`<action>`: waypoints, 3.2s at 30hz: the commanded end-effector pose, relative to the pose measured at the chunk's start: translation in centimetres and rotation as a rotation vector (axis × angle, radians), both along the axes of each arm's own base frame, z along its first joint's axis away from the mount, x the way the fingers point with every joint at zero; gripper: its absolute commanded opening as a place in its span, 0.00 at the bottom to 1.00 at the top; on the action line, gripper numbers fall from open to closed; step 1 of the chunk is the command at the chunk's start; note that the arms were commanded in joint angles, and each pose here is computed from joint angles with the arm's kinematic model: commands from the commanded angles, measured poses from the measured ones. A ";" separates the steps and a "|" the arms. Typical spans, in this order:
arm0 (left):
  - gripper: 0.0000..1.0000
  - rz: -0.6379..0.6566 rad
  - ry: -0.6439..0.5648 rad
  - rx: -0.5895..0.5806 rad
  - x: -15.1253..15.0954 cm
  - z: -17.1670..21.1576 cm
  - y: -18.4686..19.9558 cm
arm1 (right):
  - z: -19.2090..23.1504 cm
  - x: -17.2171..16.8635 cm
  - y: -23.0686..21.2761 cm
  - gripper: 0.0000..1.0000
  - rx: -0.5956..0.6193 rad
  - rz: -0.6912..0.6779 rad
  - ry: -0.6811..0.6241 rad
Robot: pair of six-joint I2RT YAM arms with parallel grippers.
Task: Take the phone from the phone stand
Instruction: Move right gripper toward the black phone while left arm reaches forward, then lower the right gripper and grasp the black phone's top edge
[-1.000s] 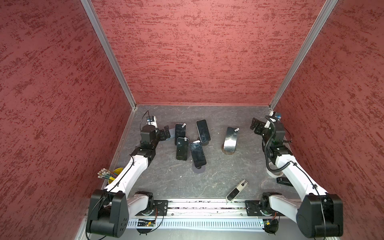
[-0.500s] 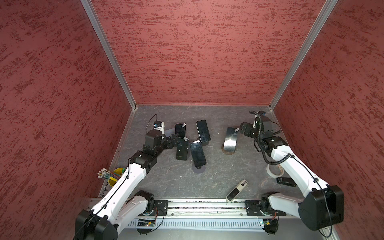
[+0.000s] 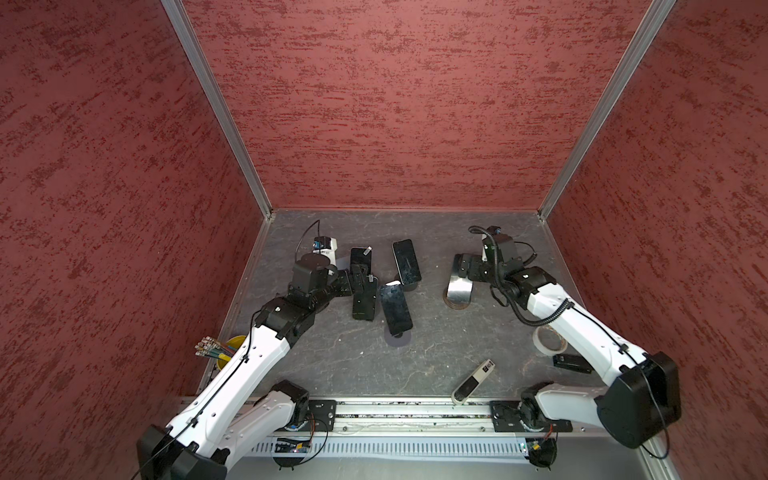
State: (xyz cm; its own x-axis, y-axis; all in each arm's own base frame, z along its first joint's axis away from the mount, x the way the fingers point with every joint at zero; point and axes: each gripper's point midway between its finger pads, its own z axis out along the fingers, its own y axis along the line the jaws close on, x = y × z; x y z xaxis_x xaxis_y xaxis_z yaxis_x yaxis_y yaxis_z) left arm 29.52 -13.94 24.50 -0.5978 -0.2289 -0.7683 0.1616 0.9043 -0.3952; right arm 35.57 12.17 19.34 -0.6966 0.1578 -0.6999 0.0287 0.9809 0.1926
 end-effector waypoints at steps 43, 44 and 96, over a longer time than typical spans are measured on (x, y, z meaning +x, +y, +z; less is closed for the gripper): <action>0.99 -0.177 0.006 0.043 -0.4 -1.8 -5.8 | -7.1 2.4 2.2 0.91 -0.153 -0.186 0.140; 1.00 -0.179 0.008 0.043 -0.5 -1.9 -5.9 | -7.2 2.4 2.3 0.89 -0.152 -0.186 0.139; 1.00 -0.167 0.009 0.037 -0.6 -1.9 -5.3 | -1.1 2.5 2.2 0.46 -0.071 -0.128 0.014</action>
State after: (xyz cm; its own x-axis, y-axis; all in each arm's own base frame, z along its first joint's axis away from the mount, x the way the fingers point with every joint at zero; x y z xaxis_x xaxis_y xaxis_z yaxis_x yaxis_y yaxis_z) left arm 28.82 -19.16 22.85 -0.6297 -0.0981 -0.7706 0.3027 0.8826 -0.3597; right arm 37.40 14.51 15.22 -0.7318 0.1768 -0.6582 0.1623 0.9832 0.0837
